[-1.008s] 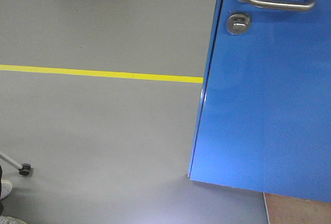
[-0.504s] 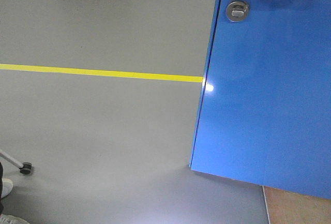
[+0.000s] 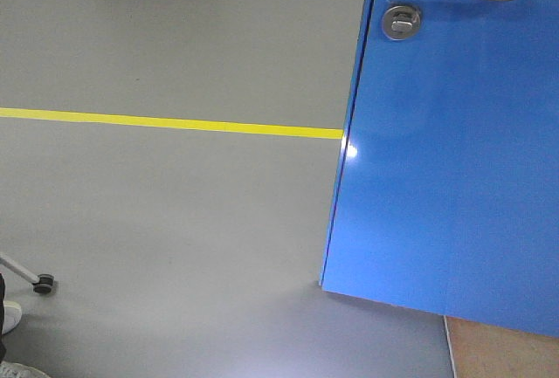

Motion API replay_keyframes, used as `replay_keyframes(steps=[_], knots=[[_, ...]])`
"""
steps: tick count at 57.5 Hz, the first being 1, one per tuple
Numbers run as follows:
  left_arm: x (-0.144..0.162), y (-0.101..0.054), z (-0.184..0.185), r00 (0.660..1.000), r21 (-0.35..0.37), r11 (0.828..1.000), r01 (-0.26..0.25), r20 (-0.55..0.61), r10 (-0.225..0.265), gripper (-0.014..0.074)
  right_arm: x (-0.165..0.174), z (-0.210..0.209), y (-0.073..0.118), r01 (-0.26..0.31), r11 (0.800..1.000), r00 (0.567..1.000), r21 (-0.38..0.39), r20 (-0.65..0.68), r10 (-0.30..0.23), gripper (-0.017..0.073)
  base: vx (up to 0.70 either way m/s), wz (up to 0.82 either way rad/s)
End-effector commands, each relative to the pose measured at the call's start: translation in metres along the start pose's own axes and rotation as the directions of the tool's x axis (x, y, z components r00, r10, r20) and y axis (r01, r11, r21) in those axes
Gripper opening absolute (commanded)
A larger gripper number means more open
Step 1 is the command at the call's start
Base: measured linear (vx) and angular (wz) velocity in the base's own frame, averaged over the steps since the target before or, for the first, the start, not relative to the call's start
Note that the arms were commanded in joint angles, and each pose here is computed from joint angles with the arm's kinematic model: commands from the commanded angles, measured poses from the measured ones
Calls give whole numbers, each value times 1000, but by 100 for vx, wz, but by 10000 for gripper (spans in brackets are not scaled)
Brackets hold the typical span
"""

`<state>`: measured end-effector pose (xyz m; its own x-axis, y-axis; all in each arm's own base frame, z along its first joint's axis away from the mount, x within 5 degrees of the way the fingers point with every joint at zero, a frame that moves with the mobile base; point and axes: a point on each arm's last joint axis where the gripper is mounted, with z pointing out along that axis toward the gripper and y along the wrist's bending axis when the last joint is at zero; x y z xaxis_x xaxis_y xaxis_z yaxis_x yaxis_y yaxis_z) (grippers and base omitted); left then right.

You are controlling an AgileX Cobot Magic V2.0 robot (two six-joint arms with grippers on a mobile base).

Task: Move to blue door and open it

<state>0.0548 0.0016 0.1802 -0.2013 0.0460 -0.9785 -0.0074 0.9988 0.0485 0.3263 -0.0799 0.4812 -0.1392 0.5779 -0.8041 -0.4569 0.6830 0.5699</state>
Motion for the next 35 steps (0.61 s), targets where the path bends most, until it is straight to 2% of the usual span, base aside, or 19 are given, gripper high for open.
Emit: replay_keyframes(steps=[1, 12, 17, 21, 24, 26, 27, 30, 32, 33, 34, 35], knots=[[-17, 0, -4, 992, 7, 1000, 8, 122, -9, 73, -14, -7, 25, 26, 998, 998, -56, 64, -22, 12, 0, 0], [-17, 0, -4, 992, 7, 1000, 8, 122, -9, 73, -13, -6, 24, 38, 998, 998, -42, 56, -35, 12, 0, 0], [-17, 0, -4, 992, 7, 1000, 8, 122, -9, 73, -11, -11, 31, 102, 995, 995, -5, 19, -102, 12, 0, 0], [-17, 0, -4, 992, 7, 1000, 8, 122, -9, 73, -7, -14, 49, 174, 985, 984, 11, -33, -174, 12, 0, 0], [-17, 0, -4, 992, 7, 1000, 8, 122, -9, 73, -2, -18, 64, 264, 964, 962, 41, -76, -261, 12, 0, 0], [-17, 0, -4, 992, 7, 1000, 8, 122, -9, 73, 1, -20, 74, 342, 937, 936, 67, -112, -334, 12, 0, 0], [-17, 0, -4, 992, 7, 1000, 8, 122, -9, 73, 3, -22, 81, 388, 918, 917, 79, -136, -375, 12, 0, 0], [-17, 0, -4, 992, 7, 1000, 8, 122, -9, 73, 5, -27, 94, 463, 878, 882, 119, -158, -444, 12, 0, 0], [-17, 0, -4, 992, 7, 1000, 8, 122, -9, 73, 7, -31, 103, 526, 835, 847, 160, -183, -499, 12, 0, 0], [-17, 0, -4, 992, 7, 1000, 8, 122, -9, 73, 7, -33, 111, 536, 827, 843, 172, -176, -509, 12, 0, 0], [-17, 0, -4, 992, 7, 1000, 8, 122, -9, 73, 8, -35, 114, 564, 803, 824, 192, -191, -533, 12, 0, 0], [-17, 0, -4, 992, 7, 1000, 8, 122, -9, 73, 8, -38, 121, 569, 797, 822, 203, -180, -540, 12, 0, 0]])
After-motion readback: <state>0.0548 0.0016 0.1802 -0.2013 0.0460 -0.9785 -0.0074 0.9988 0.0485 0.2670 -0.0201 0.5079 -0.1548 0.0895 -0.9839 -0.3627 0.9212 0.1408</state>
